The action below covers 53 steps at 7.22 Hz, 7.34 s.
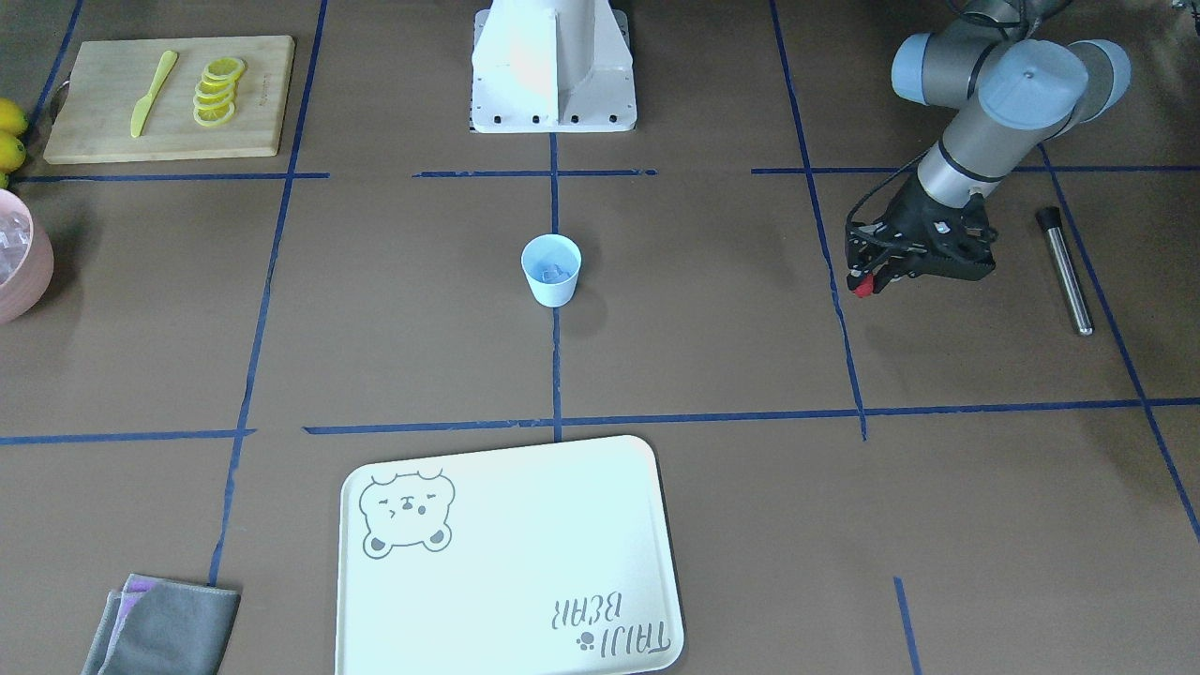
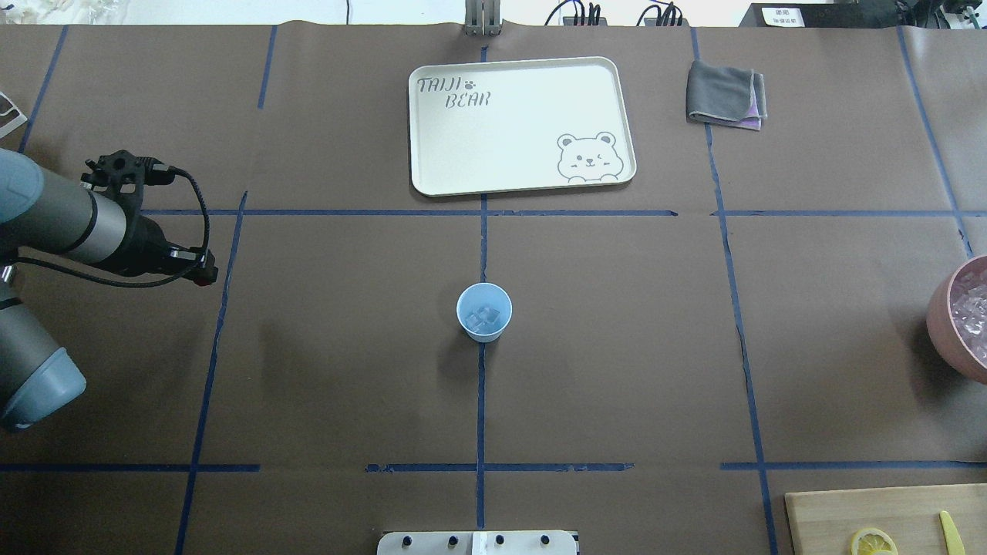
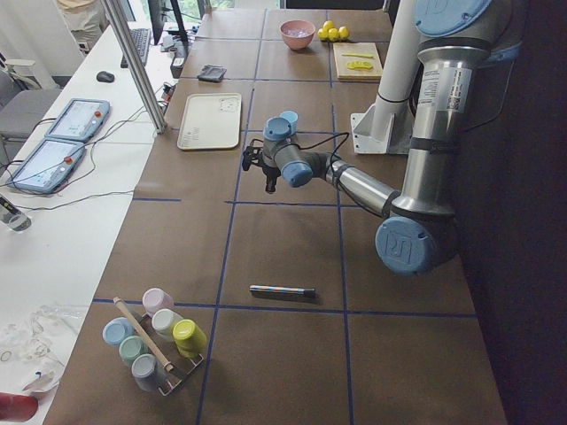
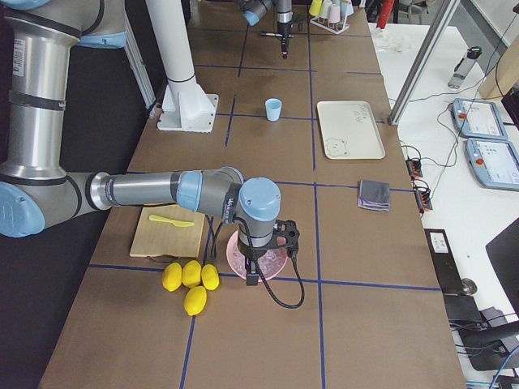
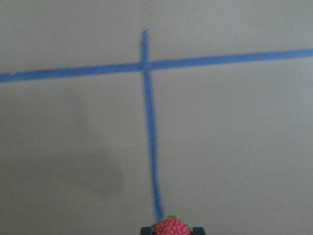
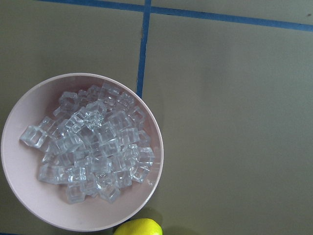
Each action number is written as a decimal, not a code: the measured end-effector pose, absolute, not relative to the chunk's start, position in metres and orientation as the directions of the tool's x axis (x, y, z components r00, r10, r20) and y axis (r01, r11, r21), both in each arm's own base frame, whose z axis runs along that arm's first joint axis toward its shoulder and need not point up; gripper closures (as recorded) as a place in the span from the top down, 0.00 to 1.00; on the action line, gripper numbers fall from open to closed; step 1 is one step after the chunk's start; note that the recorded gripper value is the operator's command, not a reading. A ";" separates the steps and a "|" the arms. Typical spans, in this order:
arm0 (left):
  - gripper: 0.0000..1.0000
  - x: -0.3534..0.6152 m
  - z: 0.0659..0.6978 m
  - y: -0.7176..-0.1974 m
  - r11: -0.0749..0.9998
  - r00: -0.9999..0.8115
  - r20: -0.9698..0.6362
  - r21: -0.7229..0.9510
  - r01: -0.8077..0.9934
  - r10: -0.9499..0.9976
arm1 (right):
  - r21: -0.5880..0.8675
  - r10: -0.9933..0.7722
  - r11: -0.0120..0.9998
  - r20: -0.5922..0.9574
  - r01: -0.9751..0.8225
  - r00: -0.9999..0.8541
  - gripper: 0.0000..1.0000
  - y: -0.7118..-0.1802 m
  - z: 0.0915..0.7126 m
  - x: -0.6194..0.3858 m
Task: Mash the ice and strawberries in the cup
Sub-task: 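Carry the strawberry with the left gripper over the blue cup, then open the left gripper to drop the strawberry into the cup, then move the left gripper back toward the steel muddler, then grasp the steel muddler upright with the left gripper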
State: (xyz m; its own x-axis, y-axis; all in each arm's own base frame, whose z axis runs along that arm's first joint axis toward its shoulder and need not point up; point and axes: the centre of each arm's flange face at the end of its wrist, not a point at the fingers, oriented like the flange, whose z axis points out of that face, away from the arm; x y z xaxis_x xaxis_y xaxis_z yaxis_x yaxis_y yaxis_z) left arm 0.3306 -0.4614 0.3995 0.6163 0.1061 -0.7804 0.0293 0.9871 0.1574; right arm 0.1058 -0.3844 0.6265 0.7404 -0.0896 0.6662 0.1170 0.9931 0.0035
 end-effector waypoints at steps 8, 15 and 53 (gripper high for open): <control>0.08 0.528 0.147 -0.438 0.997 0.631 -0.774 -0.020 0.069 -0.059 | 0.011 -0.094 0.993 0.665 0.117 0.741 0.99 -0.383 0.622 0.106; 0.99 0.575 0.102 -0.429 0.991 0.618 -0.775 -0.090 0.104 -0.135 | 0.005 -0.093 0.993 0.667 0.120 0.740 0.99 -0.381 0.626 0.105; 0.66 0.142 0.716 -0.463 0.995 0.688 -0.721 0.027 -0.096 0.086 | -0.014 -0.084 0.992 0.668 0.126 0.739 0.99 -0.370 0.635 0.105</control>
State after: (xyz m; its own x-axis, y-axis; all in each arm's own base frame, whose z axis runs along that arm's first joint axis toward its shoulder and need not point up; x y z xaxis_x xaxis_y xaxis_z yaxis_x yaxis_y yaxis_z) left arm 0.1422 -0.4634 0.7160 0.6881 0.0861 -0.7205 -0.0964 0.9950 0.0268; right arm 0.1046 -0.3698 0.6354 0.7395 -0.0844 0.6679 0.1256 0.9920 -0.0138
